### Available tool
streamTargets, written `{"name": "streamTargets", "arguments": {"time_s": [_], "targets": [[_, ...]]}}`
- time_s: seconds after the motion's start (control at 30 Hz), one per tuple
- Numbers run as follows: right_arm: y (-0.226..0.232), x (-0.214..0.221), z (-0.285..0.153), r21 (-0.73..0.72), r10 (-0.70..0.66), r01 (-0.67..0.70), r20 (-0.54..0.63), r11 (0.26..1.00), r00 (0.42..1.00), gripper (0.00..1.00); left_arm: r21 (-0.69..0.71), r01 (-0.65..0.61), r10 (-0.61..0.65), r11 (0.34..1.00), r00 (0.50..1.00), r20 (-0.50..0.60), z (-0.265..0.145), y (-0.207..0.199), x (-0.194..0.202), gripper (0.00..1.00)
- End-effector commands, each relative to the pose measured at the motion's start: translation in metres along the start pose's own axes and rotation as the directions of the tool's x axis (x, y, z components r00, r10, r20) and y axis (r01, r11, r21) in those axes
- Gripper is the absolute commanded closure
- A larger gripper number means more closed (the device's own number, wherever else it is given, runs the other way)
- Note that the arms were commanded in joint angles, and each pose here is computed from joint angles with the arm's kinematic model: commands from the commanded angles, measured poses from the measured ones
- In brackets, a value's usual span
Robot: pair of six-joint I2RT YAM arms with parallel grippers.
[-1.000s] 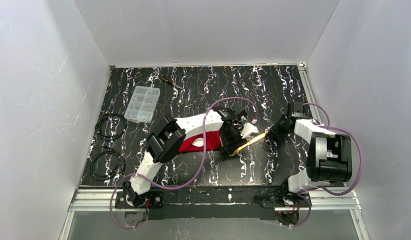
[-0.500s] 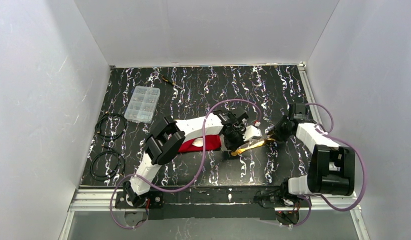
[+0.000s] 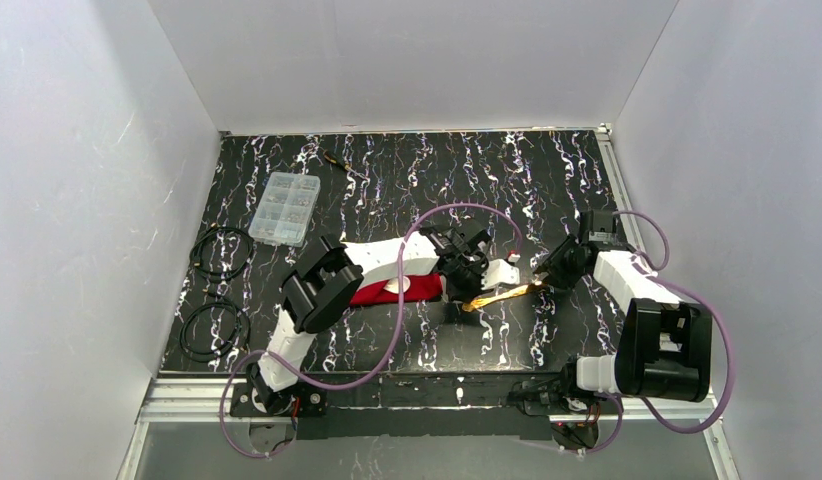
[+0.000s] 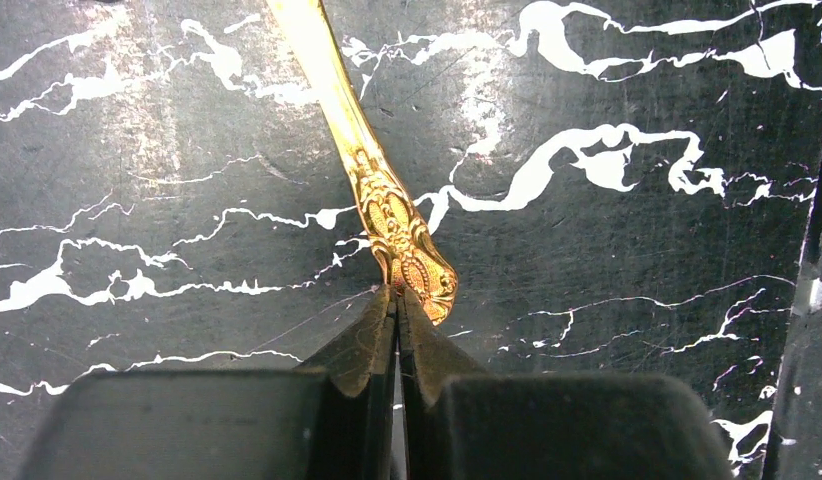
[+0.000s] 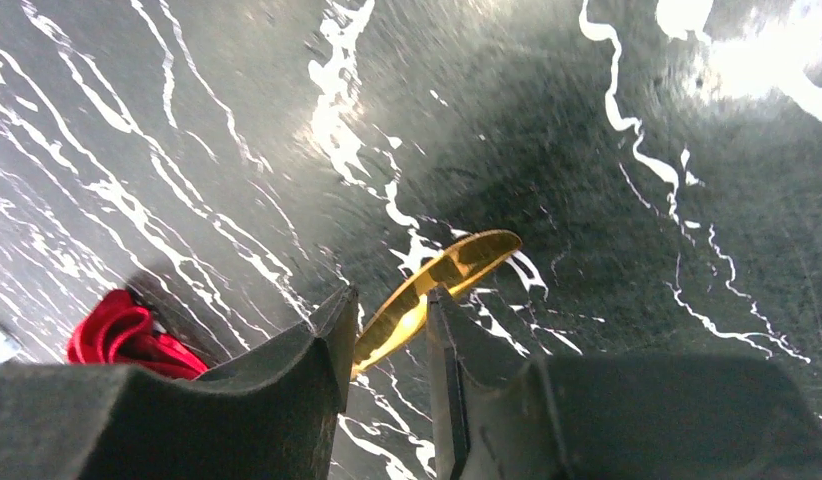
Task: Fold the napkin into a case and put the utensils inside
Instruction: Move the knife to the corner of the board.
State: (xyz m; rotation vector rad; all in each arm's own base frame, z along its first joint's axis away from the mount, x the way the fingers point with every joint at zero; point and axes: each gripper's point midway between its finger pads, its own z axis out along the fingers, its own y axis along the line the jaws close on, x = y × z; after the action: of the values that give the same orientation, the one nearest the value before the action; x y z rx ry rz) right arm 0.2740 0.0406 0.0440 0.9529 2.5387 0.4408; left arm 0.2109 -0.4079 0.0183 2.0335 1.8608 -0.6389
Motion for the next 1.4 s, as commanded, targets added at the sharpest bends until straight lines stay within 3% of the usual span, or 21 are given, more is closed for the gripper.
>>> {"name": "streamTargets", "arguments": {"time_s": [0.0, 0.27, 0.53, 0.87, 1.17, 1.37], "targets": [[-0.011, 0.026, 0.002, 0.010, -0.018, 0.018, -0.072, 1.000, 0.997, 0.60, 0.127, 0.073, -0.039, 0.989, 0.967, -0.251, 0.019, -0.041, 0.084, 1.00], [-0.016, 0.046, 0.008, 0.018, -0.039, 0.041, -0.098, 0.999, 0.994, 0.60, 0.160, 0.084, -0.047, 0.984, 0.974, -0.220, 0.009, -0.059, 0.087, 1.00], [0.027, 0.056, 0.018, 0.011, -0.170, 0.172, -0.083, 0.985, 0.982, 0.52, 0.172, 0.061, -0.034, 0.983, 0.987, -0.155, -0.015, -0.063, 0.062, 1.00], [0.060, 0.076, 0.019, -0.008, -0.260, 0.260, -0.108, 0.965, 0.960, 0.51, 0.134, 0.026, -0.001, 0.991, 0.983, -0.183, -0.019, -0.078, 0.097, 1.00], [0.048, 0.079, 0.011, 0.047, -0.278, 0.284, -0.101, 0.958, 0.955, 0.49, 0.093, -0.095, 0.117, 0.991, 0.956, -0.268, -0.021, -0.085, 0.138, 1.00], [0.039, 0.064, 0.012, -0.033, -0.261, 0.259, -0.124, 0.965, 0.957, 0.41, 0.073, -0.104, 0.121, 0.992, 0.951, -0.284, -0.016, -0.082, 0.141, 1.00]]}}
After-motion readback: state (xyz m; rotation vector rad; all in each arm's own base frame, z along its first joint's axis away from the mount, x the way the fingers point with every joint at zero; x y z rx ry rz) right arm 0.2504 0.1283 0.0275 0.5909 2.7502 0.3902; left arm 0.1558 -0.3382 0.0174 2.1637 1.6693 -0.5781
